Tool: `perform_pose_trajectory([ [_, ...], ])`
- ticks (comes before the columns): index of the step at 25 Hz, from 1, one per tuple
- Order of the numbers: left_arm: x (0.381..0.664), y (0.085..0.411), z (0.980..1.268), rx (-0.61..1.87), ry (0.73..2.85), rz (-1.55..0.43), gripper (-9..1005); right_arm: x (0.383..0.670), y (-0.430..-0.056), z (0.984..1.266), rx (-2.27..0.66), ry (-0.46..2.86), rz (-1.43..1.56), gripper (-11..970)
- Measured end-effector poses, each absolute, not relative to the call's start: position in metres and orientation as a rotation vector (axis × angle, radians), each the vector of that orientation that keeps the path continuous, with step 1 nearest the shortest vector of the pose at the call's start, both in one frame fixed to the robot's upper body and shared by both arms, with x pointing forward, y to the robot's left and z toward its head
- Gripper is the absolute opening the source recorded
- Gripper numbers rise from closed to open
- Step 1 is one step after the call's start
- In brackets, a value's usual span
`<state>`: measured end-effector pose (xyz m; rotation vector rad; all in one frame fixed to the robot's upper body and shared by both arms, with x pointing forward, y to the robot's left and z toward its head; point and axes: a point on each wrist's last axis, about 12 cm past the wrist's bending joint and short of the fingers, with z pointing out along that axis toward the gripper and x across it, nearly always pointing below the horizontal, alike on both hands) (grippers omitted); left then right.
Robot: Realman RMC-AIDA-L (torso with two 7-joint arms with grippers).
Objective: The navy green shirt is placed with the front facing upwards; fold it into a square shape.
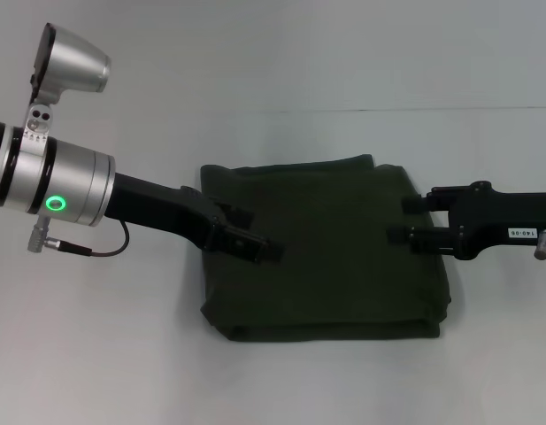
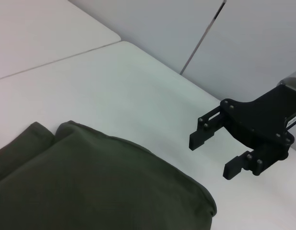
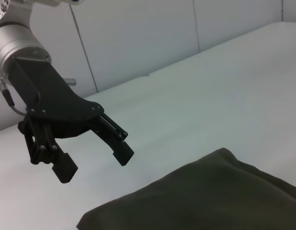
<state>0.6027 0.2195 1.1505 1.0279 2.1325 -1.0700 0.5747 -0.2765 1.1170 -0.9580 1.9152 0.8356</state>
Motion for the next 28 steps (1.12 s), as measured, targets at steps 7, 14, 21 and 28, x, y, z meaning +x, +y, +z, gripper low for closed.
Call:
perform_pose_trajectory([
  [7, 0.6030, 0.2189, 1.1509, 1.025, 2.126, -1.071, 948, 0.5745, -0.2751, 1.1174, -0.962, 1.910, 0.847, 613],
  [14, 0.6033, 0.2173, 1.1519, 1.025, 2.117, -1.075, 947, 0.5747, -0.2752, 1.1211, -0.941, 1.873, 0.861, 613],
  [21, 0.6044, 0.2168, 1.1529, 1.029, 2.114, -1.070, 947, 0.5713, -0.2730, 1.1226, -0.966, 1.860, 0.900, 613],
  [28, 0.6059, 0.2192, 1.1525, 1.013, 2.119, -1.053, 947, 0.5655, -0.2747, 1.1225, -0.982, 1.875, 0.948, 613],
])
